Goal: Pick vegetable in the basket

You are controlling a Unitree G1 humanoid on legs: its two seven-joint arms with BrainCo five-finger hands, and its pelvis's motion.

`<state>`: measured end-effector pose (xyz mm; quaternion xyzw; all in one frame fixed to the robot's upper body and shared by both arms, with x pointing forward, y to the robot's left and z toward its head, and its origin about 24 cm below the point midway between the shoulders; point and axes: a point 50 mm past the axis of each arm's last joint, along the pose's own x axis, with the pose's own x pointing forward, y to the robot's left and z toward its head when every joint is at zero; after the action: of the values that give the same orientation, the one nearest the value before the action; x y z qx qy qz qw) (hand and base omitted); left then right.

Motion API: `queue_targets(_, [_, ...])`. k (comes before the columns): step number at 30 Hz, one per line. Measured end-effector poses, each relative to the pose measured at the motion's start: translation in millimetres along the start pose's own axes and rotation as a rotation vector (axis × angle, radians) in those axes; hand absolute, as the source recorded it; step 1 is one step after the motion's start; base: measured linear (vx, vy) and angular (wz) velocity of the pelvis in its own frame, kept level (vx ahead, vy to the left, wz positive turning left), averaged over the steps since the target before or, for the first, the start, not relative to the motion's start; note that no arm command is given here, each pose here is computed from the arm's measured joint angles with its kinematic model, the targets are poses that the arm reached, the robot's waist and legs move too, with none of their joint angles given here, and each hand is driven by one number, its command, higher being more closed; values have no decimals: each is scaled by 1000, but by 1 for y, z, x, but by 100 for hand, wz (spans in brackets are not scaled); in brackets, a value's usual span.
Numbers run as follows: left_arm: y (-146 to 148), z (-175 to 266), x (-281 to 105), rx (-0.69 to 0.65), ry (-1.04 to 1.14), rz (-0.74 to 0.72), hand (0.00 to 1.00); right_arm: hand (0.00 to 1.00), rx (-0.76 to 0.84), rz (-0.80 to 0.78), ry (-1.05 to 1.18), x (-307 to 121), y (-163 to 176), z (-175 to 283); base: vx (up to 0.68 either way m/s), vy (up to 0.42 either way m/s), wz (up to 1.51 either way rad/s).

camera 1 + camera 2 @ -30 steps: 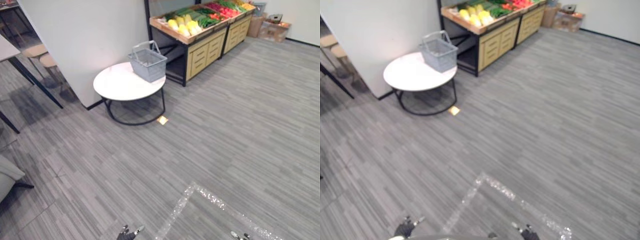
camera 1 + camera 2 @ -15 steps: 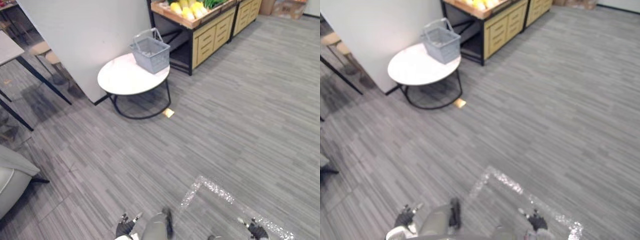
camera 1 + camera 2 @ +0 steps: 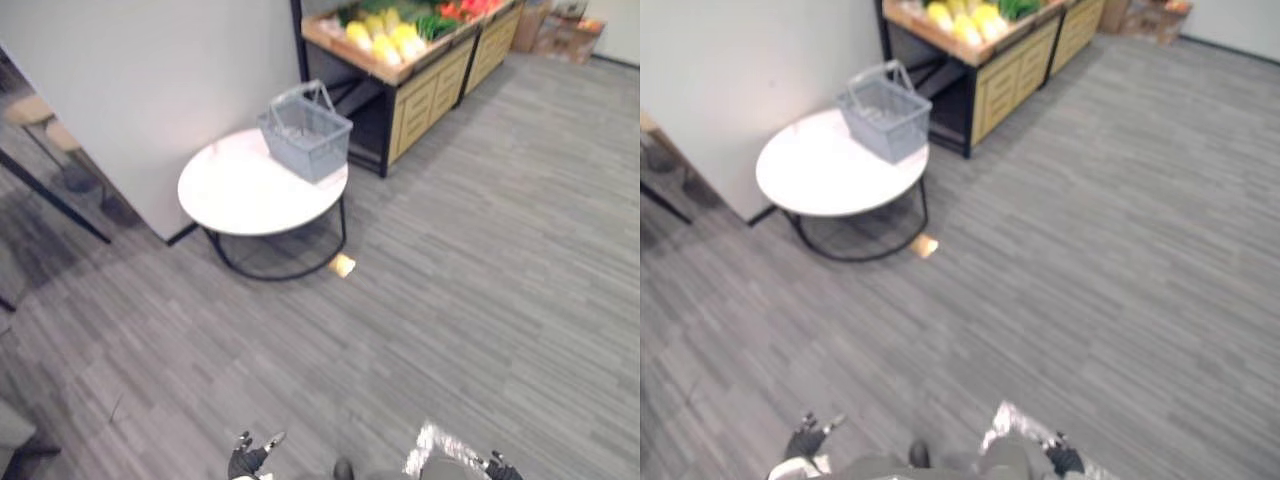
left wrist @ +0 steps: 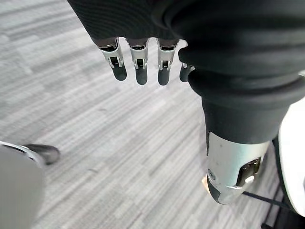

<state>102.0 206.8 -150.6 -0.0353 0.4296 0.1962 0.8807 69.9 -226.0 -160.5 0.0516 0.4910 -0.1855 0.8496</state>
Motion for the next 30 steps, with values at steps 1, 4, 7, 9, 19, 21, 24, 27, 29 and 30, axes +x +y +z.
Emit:
queue_targets(1, [-2,3,1,3,-7,-6,0,0,17,-10,9,-2,-2,-4,511,-3,39])
queue_targets(4, [-17,13,5,-26,-25,-42,0,0,49,-19,24,-5,-1,-12,484,-93,61])
queue_targets(7, [-31,15,4,-97,-25,-51,0,0,72,-20,12,-6,3,-13,553,-190,67])
queue_targets(9, [-29,14,4,-98,-24,-38,0,0,78,-13,-2,-6,7,-11,625,-287,29])
queue_targets(19, [-41,8,0,-202,11,-23,0,0,38,-34,-33,-3,-3,3,650,-313,-1])
queue_targets(21, [-40,11,-1,-220,-11,-21,0,0,18,-36,-36,-2,-4,6,429,-150,-34])
queue_targets(24, [-39,15,0,-224,-30,-21,0,0,26,-31,-48,2,1,14,342,-34,-23])
queue_targets(27, [-38,17,-1,-180,-57,-37,0,0,25,-21,-65,4,6,22,341,108,-7])
queue_targets(29, [-38,16,-2,-173,-61,-42,0,0,17,-22,-72,5,6,23,451,227,0])
queue_targets(30, [-36,14,-2,-170,-59,-38,0,0,-1,-14,-70,4,7,22,344,197,-3])
